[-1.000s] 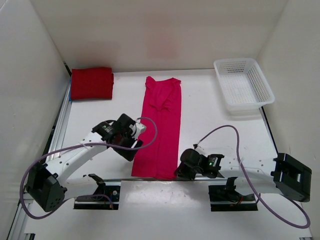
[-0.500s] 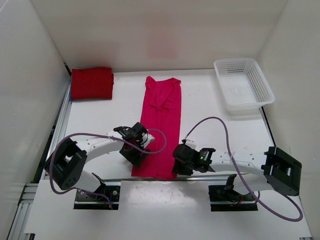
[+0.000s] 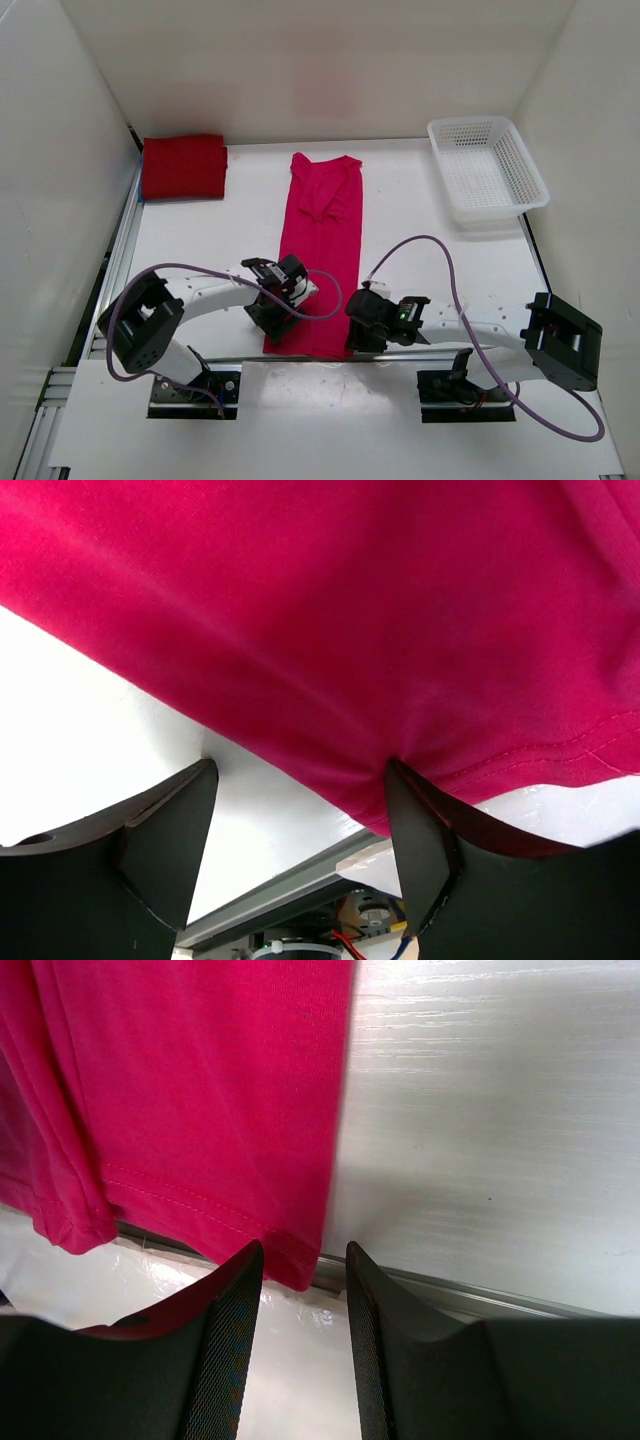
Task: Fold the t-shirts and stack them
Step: Grab the bottom of the folded rectangular tshirt with both arms
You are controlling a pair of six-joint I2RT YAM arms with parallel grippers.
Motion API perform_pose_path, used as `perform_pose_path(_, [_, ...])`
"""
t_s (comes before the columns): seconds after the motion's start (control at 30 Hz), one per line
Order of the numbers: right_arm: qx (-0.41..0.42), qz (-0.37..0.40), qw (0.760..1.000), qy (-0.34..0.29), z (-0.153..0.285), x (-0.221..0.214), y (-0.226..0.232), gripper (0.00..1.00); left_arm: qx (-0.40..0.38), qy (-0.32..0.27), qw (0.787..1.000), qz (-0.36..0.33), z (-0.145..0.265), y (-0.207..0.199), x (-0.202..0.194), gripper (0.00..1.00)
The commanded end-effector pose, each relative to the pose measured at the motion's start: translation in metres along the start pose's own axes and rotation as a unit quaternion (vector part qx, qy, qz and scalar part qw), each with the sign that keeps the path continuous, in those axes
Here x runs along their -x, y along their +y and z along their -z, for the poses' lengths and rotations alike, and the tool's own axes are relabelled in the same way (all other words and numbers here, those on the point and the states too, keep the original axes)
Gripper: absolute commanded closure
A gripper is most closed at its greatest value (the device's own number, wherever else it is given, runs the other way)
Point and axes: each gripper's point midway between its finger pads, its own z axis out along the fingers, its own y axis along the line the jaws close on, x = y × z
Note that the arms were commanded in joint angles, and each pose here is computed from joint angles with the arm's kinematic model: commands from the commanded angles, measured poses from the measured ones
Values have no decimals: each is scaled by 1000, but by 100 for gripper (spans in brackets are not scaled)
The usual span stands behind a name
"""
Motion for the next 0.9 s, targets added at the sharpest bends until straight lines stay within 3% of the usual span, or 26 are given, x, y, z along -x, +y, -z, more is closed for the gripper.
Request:
perform_pose_path(0.0, [2, 3, 1000, 0, 2, -1, -2, 56, -39, 7, 999, -2, -7, -15, 3, 22])
perform_pose_path(0.1, [2, 3, 1000, 0, 2, -1, -2, 55, -69, 7, 998, -1, -7, -25, 10, 29])
perform_pose_path(0.17, [4, 3, 1000, 6, 3, -3, -1, 55, -81, 5, 997, -1, -6, -30, 18, 47])
perform_pose_path(0.2, [4, 3, 1000, 6, 3, -3, -1, 55, -81, 10, 997, -5, -8, -32, 17, 62])
perform_pose_path(0.4, [8, 7, 1000, 15, 3, -6, 0, 49, -77, 16, 997, -5, -4, -30, 16, 73])
perform_pose_path(0.63, [27, 13, 999, 26, 3, -9, 8, 50, -72, 16, 997, -5, 1, -29, 14, 90])
perform_pose_path(0.73, [30, 13, 999, 31, 0, -11, 8, 64, -72, 11, 997, -5, 4, -29, 17, 90])
perform_pose_path(0.77, [25, 13, 999, 33, -2, -12, 6, 76, -72, 12, 997, -5, 7, -29, 18, 90])
perform_pose_path(0.87, [32, 13, 999, 35, -1, -13, 9, 95, -72, 22, 997, -4, 14, -29, 16, 90])
